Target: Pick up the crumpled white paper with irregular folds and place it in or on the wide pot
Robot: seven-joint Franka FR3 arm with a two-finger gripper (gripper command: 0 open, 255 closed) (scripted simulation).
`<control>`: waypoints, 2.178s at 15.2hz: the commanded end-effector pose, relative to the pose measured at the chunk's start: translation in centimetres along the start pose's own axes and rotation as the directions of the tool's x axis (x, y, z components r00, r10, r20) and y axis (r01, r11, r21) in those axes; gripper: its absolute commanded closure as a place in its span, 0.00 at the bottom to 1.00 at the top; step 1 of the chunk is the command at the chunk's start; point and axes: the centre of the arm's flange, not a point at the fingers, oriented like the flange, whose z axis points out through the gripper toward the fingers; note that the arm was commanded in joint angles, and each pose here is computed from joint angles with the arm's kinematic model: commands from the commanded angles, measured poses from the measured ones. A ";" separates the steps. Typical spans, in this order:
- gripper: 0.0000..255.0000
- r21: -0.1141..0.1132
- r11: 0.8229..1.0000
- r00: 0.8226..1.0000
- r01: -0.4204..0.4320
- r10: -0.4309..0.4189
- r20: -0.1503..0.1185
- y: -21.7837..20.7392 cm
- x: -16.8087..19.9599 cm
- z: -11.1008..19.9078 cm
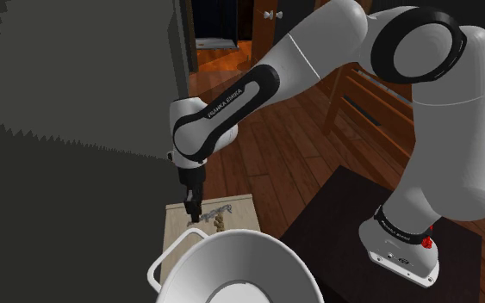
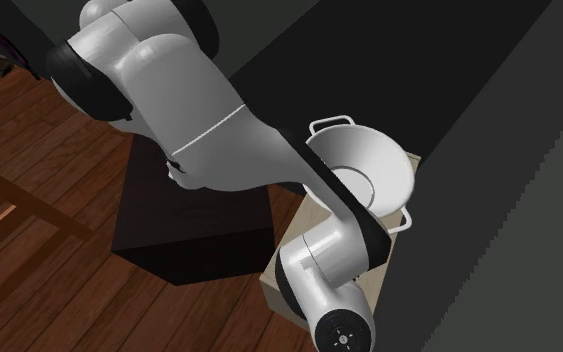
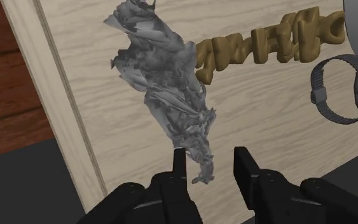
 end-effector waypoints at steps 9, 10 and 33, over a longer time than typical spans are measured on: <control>0.00 -0.479 0.874 0.992 -0.085 0.118 0.038 -5.9 -1.6 3.5; 0.00 -0.479 0.874 0.992 -0.085 0.118 0.038 -5.5 -1.7 4.2; 1.00 -0.479 0.874 0.992 -0.085 0.118 0.038 -6.6 -1.8 1.8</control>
